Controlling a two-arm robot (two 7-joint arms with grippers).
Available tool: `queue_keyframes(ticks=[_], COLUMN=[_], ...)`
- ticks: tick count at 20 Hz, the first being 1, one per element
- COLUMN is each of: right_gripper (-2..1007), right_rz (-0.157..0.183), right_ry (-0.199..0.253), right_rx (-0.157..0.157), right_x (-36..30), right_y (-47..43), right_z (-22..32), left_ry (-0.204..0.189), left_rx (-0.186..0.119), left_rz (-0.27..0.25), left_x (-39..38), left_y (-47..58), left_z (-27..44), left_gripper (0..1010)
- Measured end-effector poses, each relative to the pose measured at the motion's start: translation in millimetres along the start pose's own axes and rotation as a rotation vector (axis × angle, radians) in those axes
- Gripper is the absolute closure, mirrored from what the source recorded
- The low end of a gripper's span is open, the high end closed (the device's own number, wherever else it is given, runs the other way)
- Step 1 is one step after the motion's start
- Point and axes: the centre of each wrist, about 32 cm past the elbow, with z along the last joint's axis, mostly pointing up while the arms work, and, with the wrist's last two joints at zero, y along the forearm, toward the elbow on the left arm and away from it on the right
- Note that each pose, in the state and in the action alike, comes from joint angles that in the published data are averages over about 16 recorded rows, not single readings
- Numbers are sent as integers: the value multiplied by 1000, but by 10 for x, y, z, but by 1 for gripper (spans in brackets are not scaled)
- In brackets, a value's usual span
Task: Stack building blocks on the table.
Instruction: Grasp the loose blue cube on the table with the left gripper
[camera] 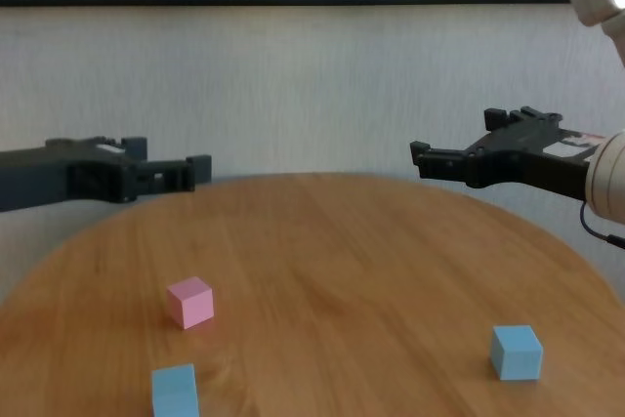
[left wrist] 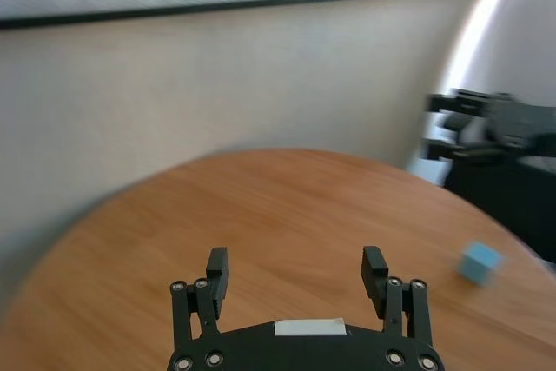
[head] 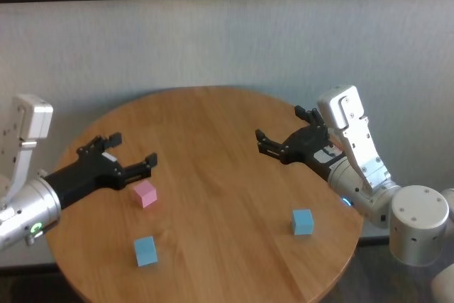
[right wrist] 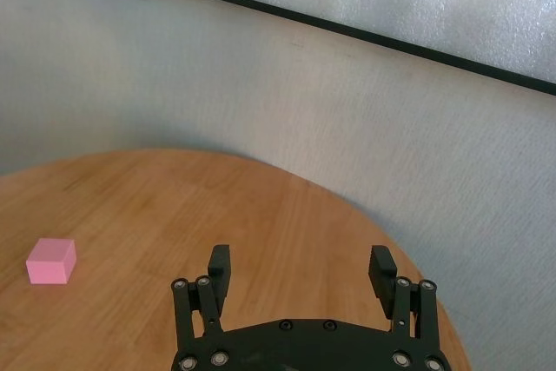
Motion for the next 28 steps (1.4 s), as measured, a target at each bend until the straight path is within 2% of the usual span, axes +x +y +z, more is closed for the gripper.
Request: queue_keyframes(ticks=[6,12,21,28], right_gripper=[0,0,0,0], right_rz=[0,0,0,0], right_ry=[0,0,0,0], right_rx=[0,0,0,0], right_x=[0,0,0,0], right_y=[0,0,0,0], right_z=[0,0,0,0], left_ry=[4,-30,-107,-109], left_rx=[53,115,198,256], left_rz=[-105,-176,-270,-330], left_x=[37,30,-9,19], left_y=[141,221,211,173], left_z=[20,21,52,49], left_gripper=[8,8,8,8])
